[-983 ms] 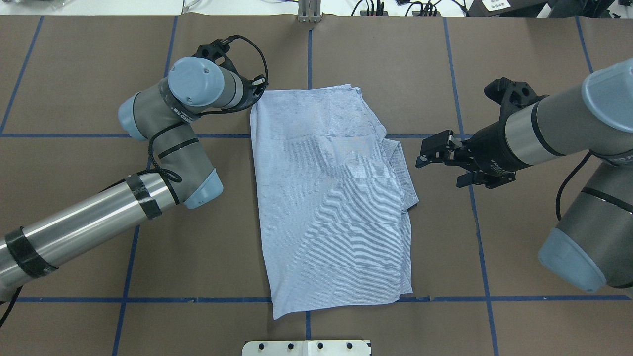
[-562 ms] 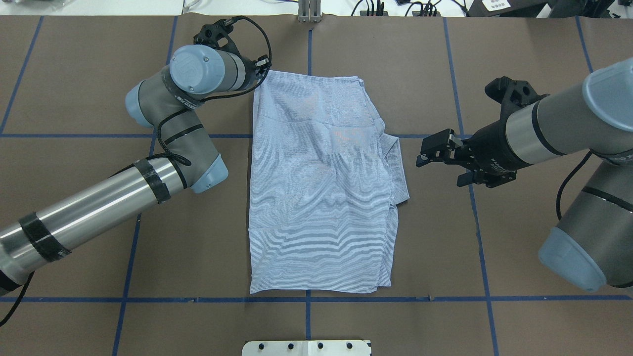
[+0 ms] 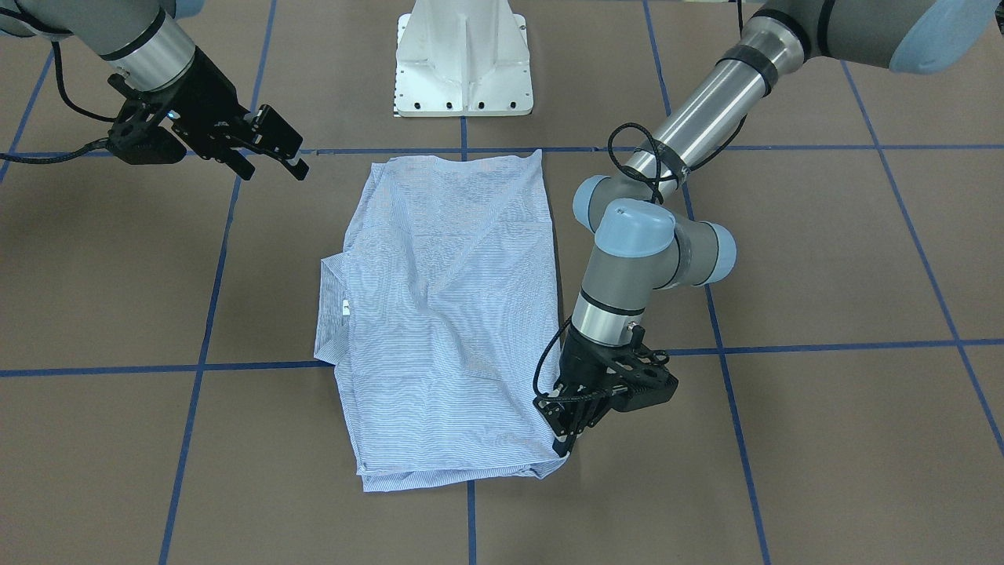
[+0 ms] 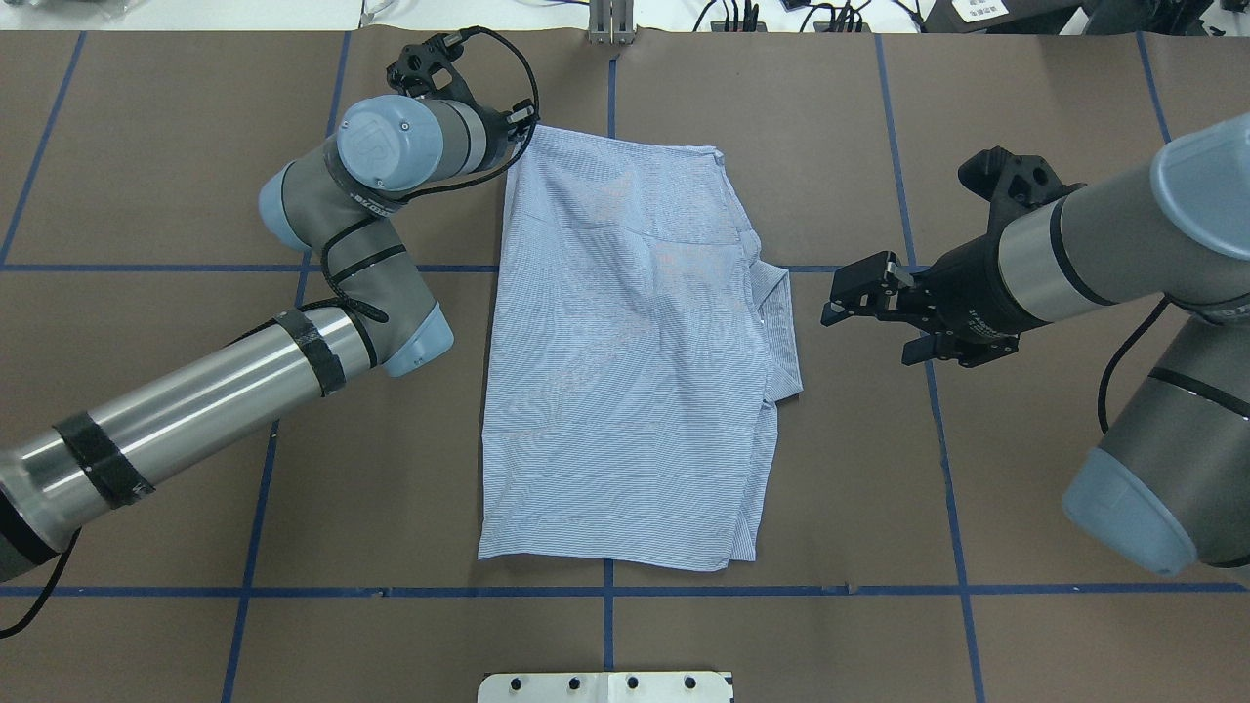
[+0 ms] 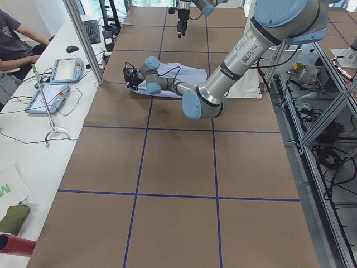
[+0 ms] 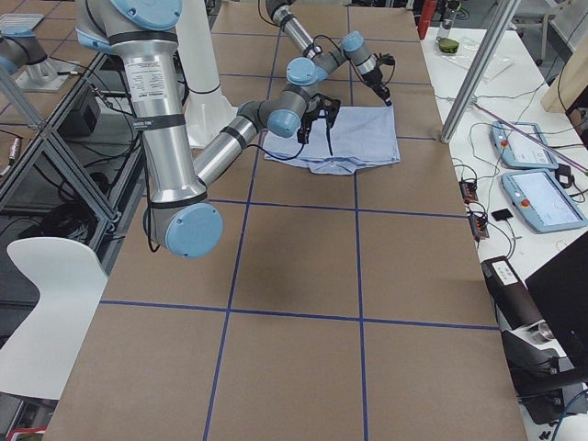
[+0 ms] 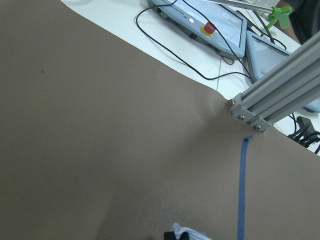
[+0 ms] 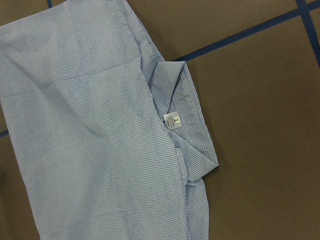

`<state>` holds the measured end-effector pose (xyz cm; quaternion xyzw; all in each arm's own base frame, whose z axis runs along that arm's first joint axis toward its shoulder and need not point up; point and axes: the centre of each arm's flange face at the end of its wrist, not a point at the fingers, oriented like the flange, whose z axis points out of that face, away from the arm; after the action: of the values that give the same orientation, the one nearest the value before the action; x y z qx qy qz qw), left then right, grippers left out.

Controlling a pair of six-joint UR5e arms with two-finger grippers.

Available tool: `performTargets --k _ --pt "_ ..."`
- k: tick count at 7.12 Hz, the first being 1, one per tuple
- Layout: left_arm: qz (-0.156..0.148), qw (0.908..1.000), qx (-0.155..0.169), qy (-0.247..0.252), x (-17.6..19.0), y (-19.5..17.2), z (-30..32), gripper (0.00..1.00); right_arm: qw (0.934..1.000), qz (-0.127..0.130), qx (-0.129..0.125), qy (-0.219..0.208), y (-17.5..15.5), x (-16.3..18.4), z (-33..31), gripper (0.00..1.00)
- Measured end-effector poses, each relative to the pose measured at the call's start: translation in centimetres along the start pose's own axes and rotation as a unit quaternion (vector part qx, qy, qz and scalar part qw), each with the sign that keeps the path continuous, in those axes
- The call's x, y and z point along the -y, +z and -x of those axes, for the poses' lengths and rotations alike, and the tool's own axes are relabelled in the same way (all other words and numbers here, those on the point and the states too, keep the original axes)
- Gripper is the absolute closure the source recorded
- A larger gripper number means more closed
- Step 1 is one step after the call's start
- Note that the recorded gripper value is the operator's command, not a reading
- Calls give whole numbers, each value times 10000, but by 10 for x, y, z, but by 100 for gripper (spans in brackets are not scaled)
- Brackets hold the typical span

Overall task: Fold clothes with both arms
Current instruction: 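Drag the folded shirt's corner farther from the robot with the left gripper, straightening it, then move the left gripper to the shirt's side while the right reaches the collar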

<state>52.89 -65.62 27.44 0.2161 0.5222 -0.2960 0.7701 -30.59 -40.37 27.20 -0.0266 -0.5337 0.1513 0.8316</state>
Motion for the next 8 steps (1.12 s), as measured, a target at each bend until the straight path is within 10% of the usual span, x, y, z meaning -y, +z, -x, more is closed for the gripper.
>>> performTargets --k 8 --pt "45 9980 -534 324 -4 -87 41 0 9980 -428 -262 -390 101 22 81 0"
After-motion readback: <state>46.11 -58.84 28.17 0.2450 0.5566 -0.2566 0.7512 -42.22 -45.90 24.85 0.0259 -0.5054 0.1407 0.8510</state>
